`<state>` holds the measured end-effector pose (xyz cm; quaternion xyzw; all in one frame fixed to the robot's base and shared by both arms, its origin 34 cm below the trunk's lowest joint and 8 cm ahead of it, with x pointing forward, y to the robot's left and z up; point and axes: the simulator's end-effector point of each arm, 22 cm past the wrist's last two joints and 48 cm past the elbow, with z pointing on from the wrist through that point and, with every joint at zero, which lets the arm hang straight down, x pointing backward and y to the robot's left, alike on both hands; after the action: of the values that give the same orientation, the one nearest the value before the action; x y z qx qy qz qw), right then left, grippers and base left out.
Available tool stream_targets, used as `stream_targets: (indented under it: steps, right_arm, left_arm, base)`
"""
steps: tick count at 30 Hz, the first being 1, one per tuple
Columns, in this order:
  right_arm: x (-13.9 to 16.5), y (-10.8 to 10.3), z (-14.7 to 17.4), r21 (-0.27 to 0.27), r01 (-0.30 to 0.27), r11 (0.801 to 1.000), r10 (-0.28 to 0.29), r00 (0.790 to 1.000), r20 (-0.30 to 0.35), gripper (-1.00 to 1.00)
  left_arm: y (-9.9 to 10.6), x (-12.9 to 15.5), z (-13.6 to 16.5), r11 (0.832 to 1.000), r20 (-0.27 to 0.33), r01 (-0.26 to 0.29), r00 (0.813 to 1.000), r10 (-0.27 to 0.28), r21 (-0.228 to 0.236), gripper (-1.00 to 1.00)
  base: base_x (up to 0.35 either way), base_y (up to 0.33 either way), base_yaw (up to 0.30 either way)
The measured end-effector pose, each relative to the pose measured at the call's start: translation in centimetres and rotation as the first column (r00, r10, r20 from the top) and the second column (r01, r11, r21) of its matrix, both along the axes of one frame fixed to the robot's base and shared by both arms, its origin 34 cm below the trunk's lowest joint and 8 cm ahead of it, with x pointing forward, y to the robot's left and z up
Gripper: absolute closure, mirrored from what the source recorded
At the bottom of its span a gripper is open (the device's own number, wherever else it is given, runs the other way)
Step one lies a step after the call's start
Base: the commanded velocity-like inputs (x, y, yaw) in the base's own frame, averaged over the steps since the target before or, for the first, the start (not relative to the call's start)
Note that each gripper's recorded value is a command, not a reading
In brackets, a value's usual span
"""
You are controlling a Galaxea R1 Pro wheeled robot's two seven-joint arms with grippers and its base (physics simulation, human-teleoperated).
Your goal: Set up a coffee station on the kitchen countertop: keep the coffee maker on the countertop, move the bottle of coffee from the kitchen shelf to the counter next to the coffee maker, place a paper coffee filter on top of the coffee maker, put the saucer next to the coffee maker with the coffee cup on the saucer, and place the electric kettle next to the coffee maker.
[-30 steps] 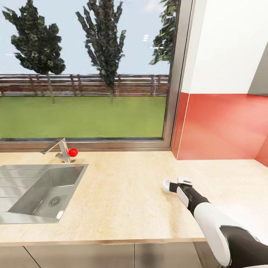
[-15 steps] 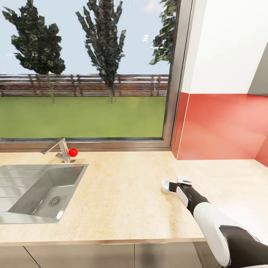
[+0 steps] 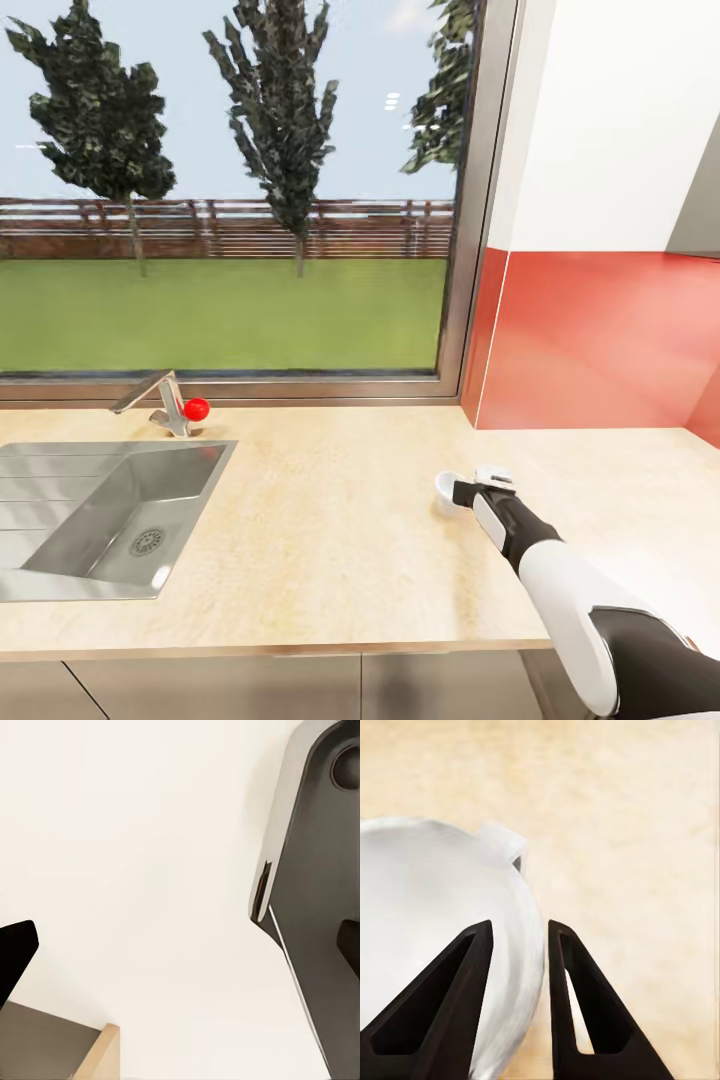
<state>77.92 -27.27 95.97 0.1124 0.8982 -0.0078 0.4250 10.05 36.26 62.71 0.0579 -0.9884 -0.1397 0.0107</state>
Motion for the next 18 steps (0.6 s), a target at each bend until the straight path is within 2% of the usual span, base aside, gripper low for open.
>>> stream_targets:
  steps: [5, 9, 13, 14, 17, 18]
  right_arm:
    - [1.9, 0.2, 3.6, -0.032, -0.019, 0.999, 0.022, 0.997, 0.079, 1.0]
    - [2.2, 1.4, 5.1, -0.028, -0.046, 0.999, 0.048, 0.997, 0.068, 1.0]
    - [2.7, 4.9, 8.5, 0.002, -0.098, 0.995, 0.098, 0.993, 0.067, 1.0]
    - [2.7, 6.6, 9.4, 0.009, -0.127, 0.992, 0.126, 0.99, 0.065, 1.0]
    - [2.9, 9.5, 12.3, -0.044, -0.2, 0.979, 0.203, 0.975, 0.086, 1.0]
    - [2.9, 9.7, 13.2, -0.057, -0.209, 0.976, 0.214, 0.972, 0.093, 1.0]
  left_arm:
    - [0.1, 0.4, 0.0, 0.999, 0.0, 0.052, 0.999, -0.052, 0.0, -1.0]
    - [0.2, 0.7, 0.0, 0.997, 0.004, 0.072, 0.997, -0.072, 0.001, -1.0]
    - [0.3, 1.1, 0.0, 0.997, 0.018, 0.077, 0.997, -0.077, 0.004, -1.0]
    - [0.2, 1.3, 0.0, 0.997, 0.025, 0.078, 0.997, -0.078, 0.004, -1.0]
    - [0.2, 1.4, 0.0, 0.997, 0.03, 0.077, 0.997, -0.077, 0.004, -1.0]
    - [0.2, 1.4, 0.0, 0.997, 0.031, 0.077, 0.997, -0.077, 0.005, -1.0]
  base:
    - [0.0, 0.0, 0.0]
    - [0.0, 0.0, 0.0]
    - [0.0, 0.0, 0.0]
    - [0.0, 0.0, 0.0]
    - [0.0, 0.0, 0.0]
    - [0.0, 0.0, 0.0]
